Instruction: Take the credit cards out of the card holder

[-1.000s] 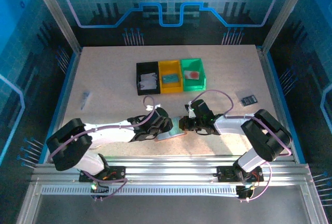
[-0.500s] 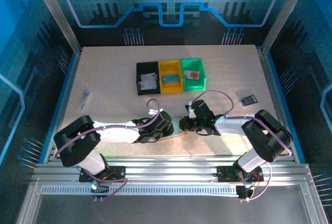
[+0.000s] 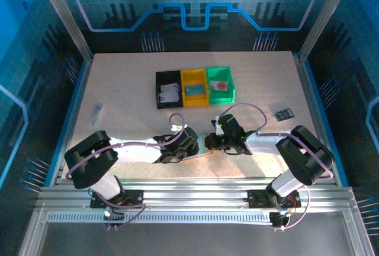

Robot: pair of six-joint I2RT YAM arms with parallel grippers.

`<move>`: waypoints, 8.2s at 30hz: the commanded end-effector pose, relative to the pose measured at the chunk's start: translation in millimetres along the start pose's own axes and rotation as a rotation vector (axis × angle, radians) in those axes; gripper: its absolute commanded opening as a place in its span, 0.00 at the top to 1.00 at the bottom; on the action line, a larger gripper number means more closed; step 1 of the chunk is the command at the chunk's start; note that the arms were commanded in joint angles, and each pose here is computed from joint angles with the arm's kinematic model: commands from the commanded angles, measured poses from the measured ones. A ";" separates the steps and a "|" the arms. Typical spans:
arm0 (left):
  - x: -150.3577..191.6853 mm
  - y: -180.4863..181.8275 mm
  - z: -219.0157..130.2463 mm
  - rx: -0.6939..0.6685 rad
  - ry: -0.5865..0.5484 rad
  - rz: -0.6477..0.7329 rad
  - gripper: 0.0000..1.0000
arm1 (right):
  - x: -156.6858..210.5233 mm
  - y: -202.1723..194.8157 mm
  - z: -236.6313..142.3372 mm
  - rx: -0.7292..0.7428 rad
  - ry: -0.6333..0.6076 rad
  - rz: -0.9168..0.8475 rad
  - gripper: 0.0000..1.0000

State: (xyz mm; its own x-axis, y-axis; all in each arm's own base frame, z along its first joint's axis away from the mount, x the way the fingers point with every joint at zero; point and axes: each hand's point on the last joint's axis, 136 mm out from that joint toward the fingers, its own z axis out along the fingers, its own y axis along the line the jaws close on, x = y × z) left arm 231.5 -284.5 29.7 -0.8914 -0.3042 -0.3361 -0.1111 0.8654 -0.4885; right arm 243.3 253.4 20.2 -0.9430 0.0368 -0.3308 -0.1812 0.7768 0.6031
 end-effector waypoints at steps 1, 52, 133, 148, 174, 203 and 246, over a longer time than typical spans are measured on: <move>-4.7 -6.6 0.7 0.000 -0.024 0.014 0.75 | 34.1 -25.4 -0.8 0.080 0.116 0.058 1.00; -14.1 6.4 -8.3 0.000 -0.105 0.000 1.00 | 38.6 -27.3 -2.0 0.064 0.113 0.078 0.99; -10.2 2.5 1.1 -0.034 -0.062 0.041 0.65 | 44.8 -35.8 9.1 0.067 0.145 0.104 1.00; -5.2 8.1 9.2 -0.052 -0.046 0.042 0.65 | 46.7 -37.0 10.5 0.065 0.148 0.110 1.00; -8.9 11.8 3.4 -0.028 -0.084 0.015 0.79 | 57.8 -43.4 19.3 0.057 0.171 0.140 1.00; -15.1 9.5 -5.6 0.013 -0.125 -0.015 1.00 | 57.0 -39.7 21.6 0.036 0.160 0.138 1.00; -27.2 10.8 -31.5 0.049 -0.196 0.003 1.00 | 52.4 -42.8 9.9 0.066 0.159 0.128 1.00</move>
State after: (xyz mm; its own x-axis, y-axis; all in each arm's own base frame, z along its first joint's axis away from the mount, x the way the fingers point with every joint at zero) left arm 237.1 -256.4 47.4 -0.8130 -0.3754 -0.4451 -0.1075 0.8481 -0.5189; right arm 243.7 264.8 17.6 -0.9488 0.0733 -0.3074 -0.1731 0.6933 0.6995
